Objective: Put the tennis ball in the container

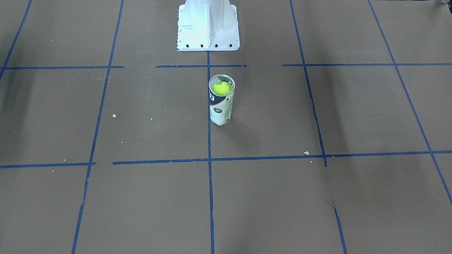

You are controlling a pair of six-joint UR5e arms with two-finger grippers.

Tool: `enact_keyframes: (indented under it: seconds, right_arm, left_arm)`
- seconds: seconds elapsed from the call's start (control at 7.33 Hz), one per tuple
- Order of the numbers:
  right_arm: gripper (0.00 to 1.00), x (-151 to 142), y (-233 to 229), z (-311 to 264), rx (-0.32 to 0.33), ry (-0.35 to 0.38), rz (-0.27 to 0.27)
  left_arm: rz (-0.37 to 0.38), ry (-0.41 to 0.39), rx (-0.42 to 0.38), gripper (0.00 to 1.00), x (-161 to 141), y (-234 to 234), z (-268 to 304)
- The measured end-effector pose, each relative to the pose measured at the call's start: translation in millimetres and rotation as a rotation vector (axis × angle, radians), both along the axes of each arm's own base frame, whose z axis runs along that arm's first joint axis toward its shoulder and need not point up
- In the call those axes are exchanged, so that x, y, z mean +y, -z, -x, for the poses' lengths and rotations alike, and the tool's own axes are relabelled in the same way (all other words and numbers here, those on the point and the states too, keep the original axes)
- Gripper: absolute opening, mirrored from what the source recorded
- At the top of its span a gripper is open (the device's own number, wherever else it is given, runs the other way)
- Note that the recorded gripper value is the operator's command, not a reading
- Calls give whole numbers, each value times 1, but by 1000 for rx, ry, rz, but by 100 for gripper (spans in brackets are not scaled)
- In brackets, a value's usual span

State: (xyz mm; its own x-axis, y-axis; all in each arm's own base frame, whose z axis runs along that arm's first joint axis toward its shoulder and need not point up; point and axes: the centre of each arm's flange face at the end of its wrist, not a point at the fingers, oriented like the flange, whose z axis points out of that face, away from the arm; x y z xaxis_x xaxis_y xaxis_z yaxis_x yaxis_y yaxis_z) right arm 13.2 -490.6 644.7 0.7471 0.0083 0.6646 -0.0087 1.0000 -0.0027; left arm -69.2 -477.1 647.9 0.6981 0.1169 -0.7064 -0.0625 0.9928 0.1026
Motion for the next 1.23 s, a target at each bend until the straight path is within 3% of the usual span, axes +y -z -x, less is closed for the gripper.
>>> enact_keyframes:
  seconds: [1.23]
  right_arm:
    - [100,0,0,0,0,0,0]
  left_arm:
    - [-11,2,-1,100,-4,6,1]
